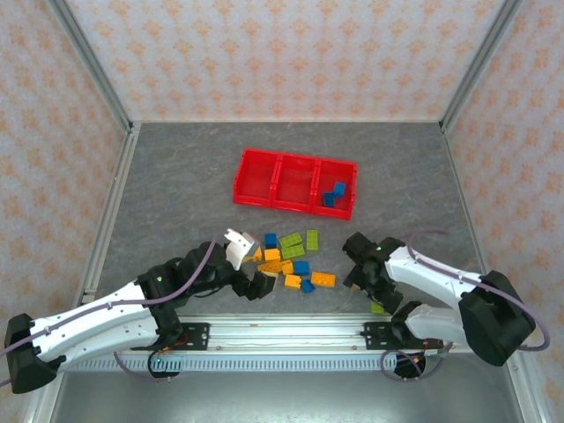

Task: Sort the legos into containers by color
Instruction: Pick up the lego from the bottom-right of the table.

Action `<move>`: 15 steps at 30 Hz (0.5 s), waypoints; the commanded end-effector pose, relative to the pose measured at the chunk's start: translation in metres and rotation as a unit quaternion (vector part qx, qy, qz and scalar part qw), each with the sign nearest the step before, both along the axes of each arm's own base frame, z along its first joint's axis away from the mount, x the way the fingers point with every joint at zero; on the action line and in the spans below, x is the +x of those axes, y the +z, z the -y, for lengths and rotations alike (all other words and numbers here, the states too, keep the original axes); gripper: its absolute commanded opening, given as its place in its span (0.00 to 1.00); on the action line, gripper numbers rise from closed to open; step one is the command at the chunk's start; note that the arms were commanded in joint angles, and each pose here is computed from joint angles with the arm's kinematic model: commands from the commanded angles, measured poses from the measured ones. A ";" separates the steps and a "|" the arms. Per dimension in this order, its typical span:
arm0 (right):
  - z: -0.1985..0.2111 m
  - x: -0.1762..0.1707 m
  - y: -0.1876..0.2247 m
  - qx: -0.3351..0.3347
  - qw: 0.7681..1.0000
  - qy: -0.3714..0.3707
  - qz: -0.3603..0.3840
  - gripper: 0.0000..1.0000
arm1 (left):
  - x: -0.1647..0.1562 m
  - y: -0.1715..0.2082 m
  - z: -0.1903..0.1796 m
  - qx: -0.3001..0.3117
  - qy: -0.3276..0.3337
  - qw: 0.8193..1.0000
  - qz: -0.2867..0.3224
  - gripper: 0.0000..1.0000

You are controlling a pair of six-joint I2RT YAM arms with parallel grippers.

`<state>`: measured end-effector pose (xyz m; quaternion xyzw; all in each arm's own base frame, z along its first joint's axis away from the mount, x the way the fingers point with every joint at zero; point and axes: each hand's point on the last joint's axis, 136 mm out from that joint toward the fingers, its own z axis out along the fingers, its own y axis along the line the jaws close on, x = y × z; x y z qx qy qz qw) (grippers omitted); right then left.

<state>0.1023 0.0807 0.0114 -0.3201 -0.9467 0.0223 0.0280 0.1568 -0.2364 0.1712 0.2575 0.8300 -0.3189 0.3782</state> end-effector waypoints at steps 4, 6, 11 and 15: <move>-0.032 0.017 -0.001 0.091 0.994 -0.025 0.053 0.98 | -0.001 0.002 0.001 -0.001 -0.005 1.000 0.005 0.99; -0.044 0.028 0.005 0.123 0.989 -0.036 0.075 0.95 | -0.001 0.001 0.001 0.002 -0.004 1.000 0.003 0.99; -0.054 0.039 0.008 0.135 0.986 -0.036 0.087 0.88 | 0.000 -0.002 0.001 0.008 -0.001 1.000 0.001 0.99; -0.051 0.036 0.004 0.121 0.990 -0.020 0.072 0.86 | 0.001 -0.003 0.000 0.010 0.001 1.000 0.001 0.99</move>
